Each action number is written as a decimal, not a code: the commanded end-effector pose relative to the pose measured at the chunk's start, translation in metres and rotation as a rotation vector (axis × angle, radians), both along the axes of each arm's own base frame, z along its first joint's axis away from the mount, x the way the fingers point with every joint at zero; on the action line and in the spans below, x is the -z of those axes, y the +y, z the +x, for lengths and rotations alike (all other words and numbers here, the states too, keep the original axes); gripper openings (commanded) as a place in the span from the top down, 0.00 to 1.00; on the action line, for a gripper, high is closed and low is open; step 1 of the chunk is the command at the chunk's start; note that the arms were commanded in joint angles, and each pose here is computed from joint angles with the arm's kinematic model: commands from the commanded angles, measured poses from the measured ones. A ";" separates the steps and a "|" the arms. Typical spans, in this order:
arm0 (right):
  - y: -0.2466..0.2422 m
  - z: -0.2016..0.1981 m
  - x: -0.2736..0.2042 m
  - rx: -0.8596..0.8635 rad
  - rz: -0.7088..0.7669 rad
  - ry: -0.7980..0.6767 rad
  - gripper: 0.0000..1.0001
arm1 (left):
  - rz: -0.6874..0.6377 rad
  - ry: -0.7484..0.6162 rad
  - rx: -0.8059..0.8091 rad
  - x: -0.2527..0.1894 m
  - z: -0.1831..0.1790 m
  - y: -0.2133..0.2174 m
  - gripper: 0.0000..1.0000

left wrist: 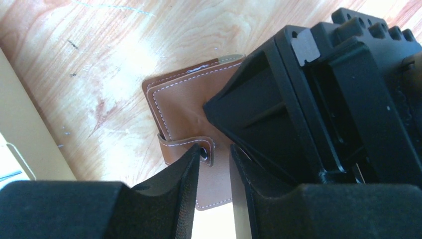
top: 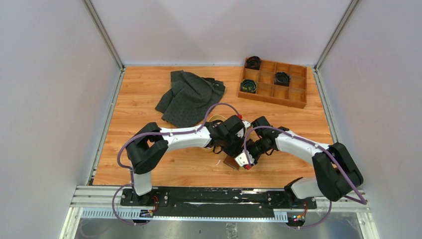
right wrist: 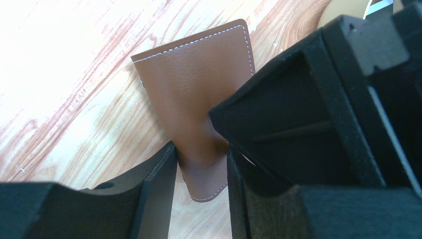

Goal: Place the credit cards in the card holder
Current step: Close the card holder at the center of the board.

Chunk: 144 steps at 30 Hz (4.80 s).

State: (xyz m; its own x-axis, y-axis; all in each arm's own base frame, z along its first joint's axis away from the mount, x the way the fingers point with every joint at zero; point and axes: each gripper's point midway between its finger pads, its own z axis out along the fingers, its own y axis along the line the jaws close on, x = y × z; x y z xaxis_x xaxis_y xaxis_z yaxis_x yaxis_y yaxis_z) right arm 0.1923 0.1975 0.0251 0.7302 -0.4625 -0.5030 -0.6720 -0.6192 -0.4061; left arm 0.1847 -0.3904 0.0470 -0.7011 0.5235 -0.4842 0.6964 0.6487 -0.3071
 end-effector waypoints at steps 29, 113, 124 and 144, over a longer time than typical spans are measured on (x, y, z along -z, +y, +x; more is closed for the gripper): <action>-0.050 -0.034 0.044 0.061 -0.279 0.142 0.79 | -0.269 0.211 -0.209 0.006 -0.008 -0.012 0.61; -0.054 -0.030 0.028 0.123 -0.268 0.142 0.53 | -0.286 0.387 -0.453 0.071 -0.018 0.028 0.97; -0.058 -0.033 0.000 0.156 -0.207 0.177 0.35 | -0.251 0.386 -0.468 0.084 -0.020 0.035 0.97; -0.014 -0.015 -0.053 0.221 0.113 0.333 0.64 | -0.249 0.392 -0.452 0.086 -0.020 0.034 0.97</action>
